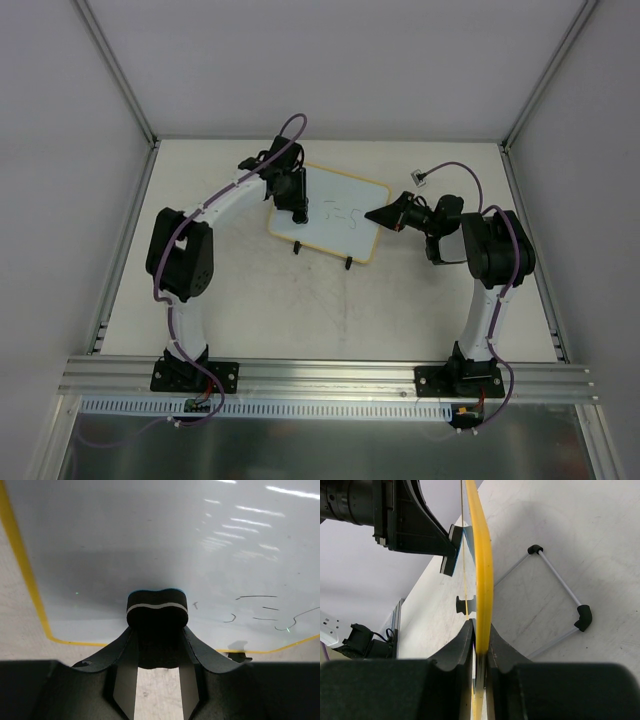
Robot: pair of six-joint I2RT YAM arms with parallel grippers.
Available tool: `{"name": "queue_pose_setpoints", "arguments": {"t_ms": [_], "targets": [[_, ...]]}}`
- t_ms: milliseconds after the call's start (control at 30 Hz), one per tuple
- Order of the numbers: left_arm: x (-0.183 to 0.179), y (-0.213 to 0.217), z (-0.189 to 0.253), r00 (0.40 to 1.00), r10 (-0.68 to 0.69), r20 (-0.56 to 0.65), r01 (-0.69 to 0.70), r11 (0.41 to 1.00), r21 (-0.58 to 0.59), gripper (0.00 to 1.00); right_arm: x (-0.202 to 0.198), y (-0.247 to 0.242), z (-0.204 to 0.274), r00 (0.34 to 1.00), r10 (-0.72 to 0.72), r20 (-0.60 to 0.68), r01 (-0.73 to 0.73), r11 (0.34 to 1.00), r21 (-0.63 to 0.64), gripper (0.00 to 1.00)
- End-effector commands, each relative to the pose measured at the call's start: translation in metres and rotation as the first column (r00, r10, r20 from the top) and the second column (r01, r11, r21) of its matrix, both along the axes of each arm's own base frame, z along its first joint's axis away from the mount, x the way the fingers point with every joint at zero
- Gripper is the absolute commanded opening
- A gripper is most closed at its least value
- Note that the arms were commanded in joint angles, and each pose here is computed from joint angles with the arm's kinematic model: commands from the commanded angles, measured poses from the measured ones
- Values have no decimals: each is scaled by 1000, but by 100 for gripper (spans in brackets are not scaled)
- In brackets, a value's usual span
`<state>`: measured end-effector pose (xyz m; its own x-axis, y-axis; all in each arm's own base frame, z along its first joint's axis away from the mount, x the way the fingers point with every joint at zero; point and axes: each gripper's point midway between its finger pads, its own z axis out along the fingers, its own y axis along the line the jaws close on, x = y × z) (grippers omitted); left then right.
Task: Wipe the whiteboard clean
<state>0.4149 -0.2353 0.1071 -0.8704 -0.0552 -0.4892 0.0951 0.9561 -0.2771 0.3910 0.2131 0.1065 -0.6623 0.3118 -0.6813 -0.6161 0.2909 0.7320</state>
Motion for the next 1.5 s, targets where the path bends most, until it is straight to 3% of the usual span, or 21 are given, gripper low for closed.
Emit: {"name": "queue_pose_setpoints", "arguments": {"t_ms": [0,200,400,967,1200,1467], "targets": [[0,-33,5,998,-40,45,42,999,-33,0,-5,8,22,965,30,262,-24,999,-28,0],[-28,-61,-2,997,-75,28,76,997,-30,0,-4,7,22,965,29,262,-23,999,-27,0],[-49,-63,-18,998,-49,-25,48,997,-63,0,-4,7,22,965,29,262,-22,999,-28,0],[9,39,3,991,112,68,-110,994,-22,0,-4,7,22,965,29,261,-23,999,-27,0],[4,14,-11,998,63,31,-62,997,-46,0,-4,7,23,964,30,265,-24,999,-27,0],[9,-2,-10,990,61,130,-59,998,-17,0,-5,7,23,964,30,265,-24,999,-28,0]]}}
